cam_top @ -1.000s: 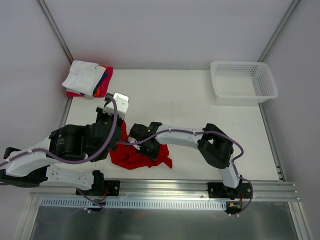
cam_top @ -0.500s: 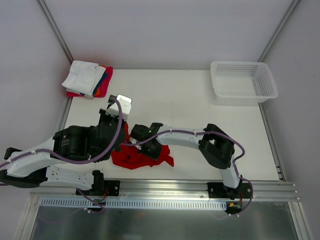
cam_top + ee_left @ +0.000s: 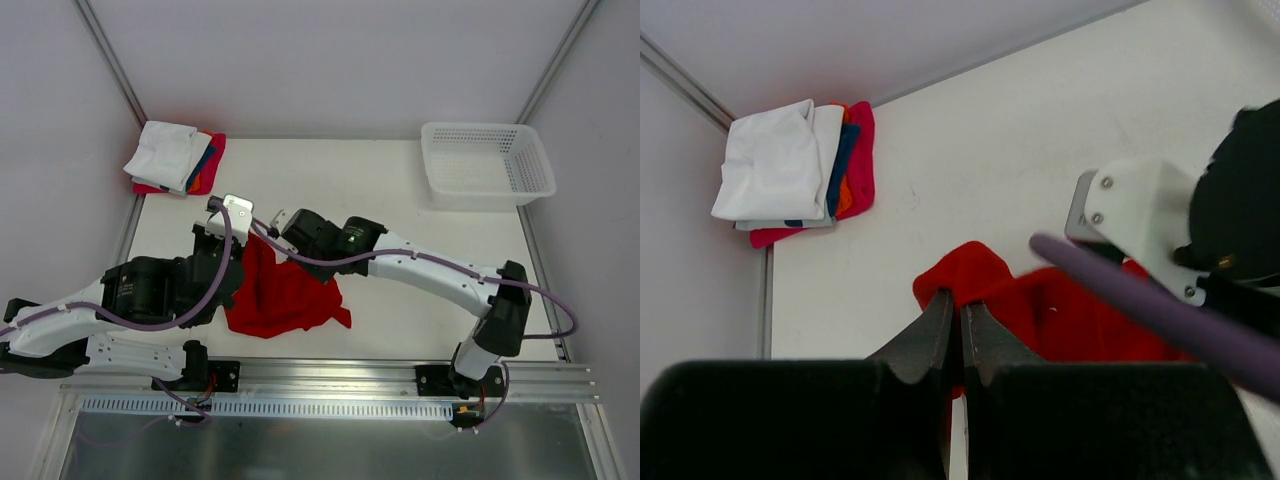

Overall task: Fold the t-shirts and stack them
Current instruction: Flatten out the tshirt

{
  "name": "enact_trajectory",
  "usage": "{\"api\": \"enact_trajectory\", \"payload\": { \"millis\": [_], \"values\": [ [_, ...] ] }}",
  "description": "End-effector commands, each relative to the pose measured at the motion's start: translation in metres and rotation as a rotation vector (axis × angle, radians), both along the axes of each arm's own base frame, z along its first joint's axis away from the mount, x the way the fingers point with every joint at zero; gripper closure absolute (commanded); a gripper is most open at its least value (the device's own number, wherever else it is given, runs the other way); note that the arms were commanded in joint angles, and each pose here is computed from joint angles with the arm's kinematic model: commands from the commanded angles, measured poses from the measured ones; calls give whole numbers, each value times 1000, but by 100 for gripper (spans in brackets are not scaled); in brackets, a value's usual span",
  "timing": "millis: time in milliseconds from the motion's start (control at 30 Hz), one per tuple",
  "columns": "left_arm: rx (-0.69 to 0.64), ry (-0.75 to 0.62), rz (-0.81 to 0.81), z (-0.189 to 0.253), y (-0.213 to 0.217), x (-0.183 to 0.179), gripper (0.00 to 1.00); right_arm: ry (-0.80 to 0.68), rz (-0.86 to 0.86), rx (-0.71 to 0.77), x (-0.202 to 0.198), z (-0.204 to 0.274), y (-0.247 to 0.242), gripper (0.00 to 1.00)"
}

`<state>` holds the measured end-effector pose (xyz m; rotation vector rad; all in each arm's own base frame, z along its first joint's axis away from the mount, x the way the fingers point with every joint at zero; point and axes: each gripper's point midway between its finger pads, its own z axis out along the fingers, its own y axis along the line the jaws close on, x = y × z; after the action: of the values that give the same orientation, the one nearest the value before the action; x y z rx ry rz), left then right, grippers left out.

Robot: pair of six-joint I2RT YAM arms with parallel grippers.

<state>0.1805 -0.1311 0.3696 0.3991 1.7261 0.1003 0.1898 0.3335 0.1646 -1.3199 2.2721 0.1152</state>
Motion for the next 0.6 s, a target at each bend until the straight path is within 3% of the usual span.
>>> {"api": "enact_trajectory", "payload": {
  "millis": [0,267,400,567],
  "values": [
    [-56,4,16,2,-1,1,100,-109,-109,32,8,53,-28,100],
    [-108,-7,21,8,15,-1,100,-379,-354,101,23,135,-108,100],
    [-188,-26,-5,34,36,-4,100,-522,-472,292,13,205,-172,100],
    [-257,-33,-56,58,44,-9,100,-541,-518,424,-12,240,-220,100]
  ]
}}
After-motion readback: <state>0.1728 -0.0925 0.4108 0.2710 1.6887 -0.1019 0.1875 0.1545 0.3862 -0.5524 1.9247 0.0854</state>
